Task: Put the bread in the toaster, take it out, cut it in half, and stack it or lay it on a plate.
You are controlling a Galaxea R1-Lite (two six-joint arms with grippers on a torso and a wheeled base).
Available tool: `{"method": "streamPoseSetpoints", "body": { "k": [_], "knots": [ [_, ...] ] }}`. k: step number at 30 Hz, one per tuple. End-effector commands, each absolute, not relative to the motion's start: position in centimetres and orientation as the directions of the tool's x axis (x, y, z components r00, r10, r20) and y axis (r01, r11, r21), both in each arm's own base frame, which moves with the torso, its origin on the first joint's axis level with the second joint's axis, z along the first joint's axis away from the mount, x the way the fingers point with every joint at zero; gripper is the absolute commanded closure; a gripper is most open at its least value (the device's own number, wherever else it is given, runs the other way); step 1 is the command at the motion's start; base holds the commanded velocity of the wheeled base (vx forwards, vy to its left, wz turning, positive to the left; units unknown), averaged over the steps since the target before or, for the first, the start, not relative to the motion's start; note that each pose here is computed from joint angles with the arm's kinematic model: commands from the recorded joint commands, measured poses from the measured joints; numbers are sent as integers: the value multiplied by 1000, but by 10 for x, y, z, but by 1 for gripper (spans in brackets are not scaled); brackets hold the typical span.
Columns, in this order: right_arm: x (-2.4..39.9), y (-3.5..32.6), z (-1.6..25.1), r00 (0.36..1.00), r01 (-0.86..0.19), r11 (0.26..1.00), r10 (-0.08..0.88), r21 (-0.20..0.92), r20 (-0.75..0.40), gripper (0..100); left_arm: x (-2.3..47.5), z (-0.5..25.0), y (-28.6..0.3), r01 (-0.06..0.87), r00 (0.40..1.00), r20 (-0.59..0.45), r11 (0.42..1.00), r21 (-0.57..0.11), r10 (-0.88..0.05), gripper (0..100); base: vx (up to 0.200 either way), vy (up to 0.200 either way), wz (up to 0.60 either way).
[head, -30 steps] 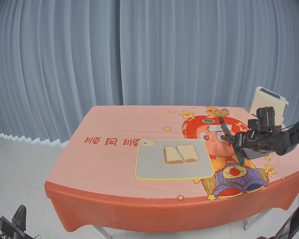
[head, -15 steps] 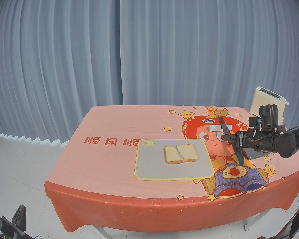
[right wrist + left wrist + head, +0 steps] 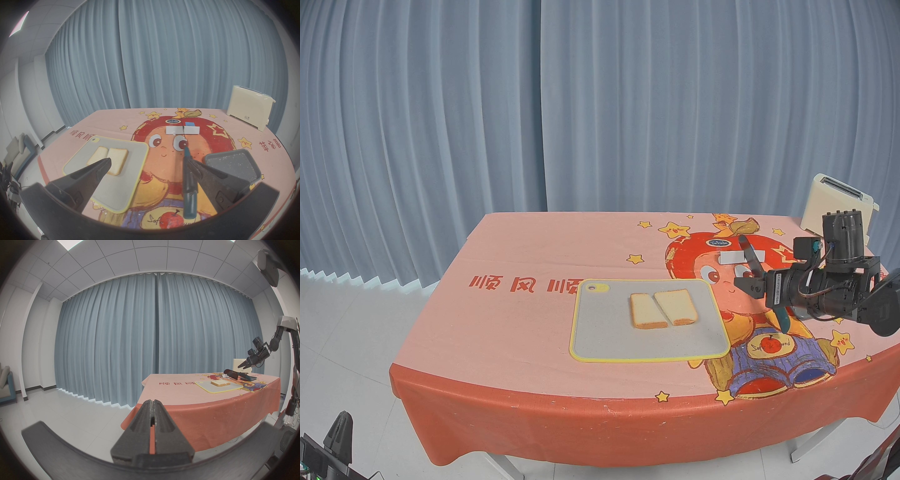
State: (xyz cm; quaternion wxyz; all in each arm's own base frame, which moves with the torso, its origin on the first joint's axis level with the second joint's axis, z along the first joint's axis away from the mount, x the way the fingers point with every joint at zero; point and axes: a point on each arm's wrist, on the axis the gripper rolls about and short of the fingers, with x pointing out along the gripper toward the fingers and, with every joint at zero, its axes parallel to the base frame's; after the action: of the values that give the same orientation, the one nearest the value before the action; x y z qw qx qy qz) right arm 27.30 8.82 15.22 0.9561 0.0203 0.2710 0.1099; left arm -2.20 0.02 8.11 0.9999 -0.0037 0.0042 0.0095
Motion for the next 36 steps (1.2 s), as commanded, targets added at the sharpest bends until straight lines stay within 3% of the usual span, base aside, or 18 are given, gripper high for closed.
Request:
{"method": "streamPoseSetpoints", "body": {
  "k": [1,24,36],
  "knots": [
    [266,94,151,820,-226,969,243,97,-517,0,-21,76,0,-20,999,-28,1000,-7,20,100,0,0,0],
    [259,115,137,775,-290,952,296,101,-559,0,-21,76,0,-20,999,-28,1000,-7,20,100,0,0,0],
    [285,112,135,809,-261,960,272,98,-521,0,-21,76,0,-20,999,-28,1000,-7,20,100,0,0,0]
  ]
}}
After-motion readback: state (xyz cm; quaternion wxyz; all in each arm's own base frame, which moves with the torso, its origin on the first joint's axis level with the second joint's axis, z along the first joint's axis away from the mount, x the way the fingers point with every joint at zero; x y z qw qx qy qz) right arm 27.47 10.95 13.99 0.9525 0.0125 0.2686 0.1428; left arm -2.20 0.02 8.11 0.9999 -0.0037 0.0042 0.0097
